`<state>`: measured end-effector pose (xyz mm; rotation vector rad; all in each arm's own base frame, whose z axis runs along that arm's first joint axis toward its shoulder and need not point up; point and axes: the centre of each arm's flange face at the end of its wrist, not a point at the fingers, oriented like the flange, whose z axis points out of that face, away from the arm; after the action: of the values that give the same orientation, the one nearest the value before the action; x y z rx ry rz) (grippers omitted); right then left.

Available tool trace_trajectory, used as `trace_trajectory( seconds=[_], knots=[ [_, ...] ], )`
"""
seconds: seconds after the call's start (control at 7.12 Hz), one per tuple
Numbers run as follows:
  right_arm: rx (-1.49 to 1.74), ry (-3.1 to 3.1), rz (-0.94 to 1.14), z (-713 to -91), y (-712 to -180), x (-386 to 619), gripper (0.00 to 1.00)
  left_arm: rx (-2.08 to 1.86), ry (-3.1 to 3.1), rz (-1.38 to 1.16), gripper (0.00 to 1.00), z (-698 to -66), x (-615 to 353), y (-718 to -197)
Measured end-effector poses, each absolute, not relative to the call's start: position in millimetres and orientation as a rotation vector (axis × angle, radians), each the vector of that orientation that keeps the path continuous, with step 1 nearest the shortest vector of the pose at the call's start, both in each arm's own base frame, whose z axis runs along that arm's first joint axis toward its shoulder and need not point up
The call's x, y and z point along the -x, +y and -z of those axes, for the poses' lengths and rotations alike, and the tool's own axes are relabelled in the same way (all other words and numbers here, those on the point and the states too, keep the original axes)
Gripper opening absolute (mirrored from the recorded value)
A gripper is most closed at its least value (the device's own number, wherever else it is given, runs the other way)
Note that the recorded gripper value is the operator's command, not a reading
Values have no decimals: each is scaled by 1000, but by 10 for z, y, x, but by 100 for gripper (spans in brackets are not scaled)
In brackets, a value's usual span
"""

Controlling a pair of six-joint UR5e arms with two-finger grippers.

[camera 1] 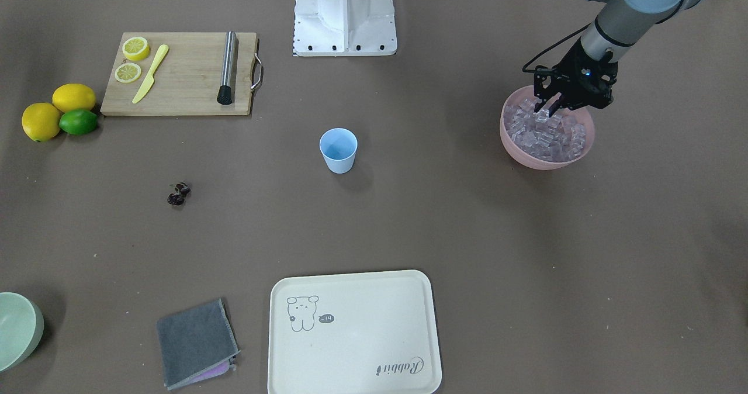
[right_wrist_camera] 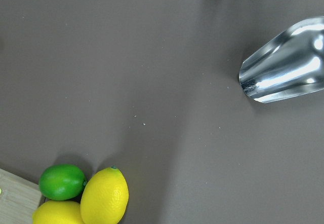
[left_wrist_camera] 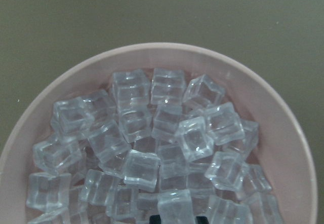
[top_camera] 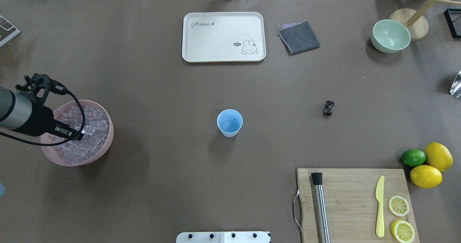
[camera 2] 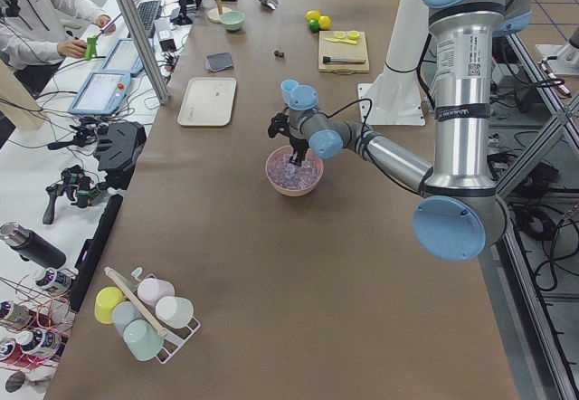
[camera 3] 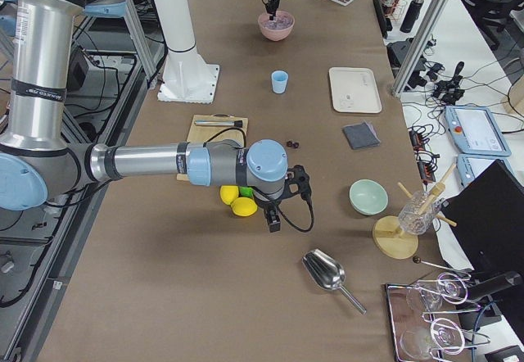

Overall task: Put ice and cherries in cup
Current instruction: 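Carry the ice cube with the left gripper and drop it into the blue cup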

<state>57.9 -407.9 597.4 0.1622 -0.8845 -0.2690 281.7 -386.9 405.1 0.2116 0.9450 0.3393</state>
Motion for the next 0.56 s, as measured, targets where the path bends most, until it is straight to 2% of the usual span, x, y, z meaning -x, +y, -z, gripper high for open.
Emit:
trace_trajectory(
  seconds=[0.56],
  knots=[
    [-172,-883,272,-5924,-4097,-578,100,-114,1078,-158,0,-2349,-3587,-4261]
  ],
)
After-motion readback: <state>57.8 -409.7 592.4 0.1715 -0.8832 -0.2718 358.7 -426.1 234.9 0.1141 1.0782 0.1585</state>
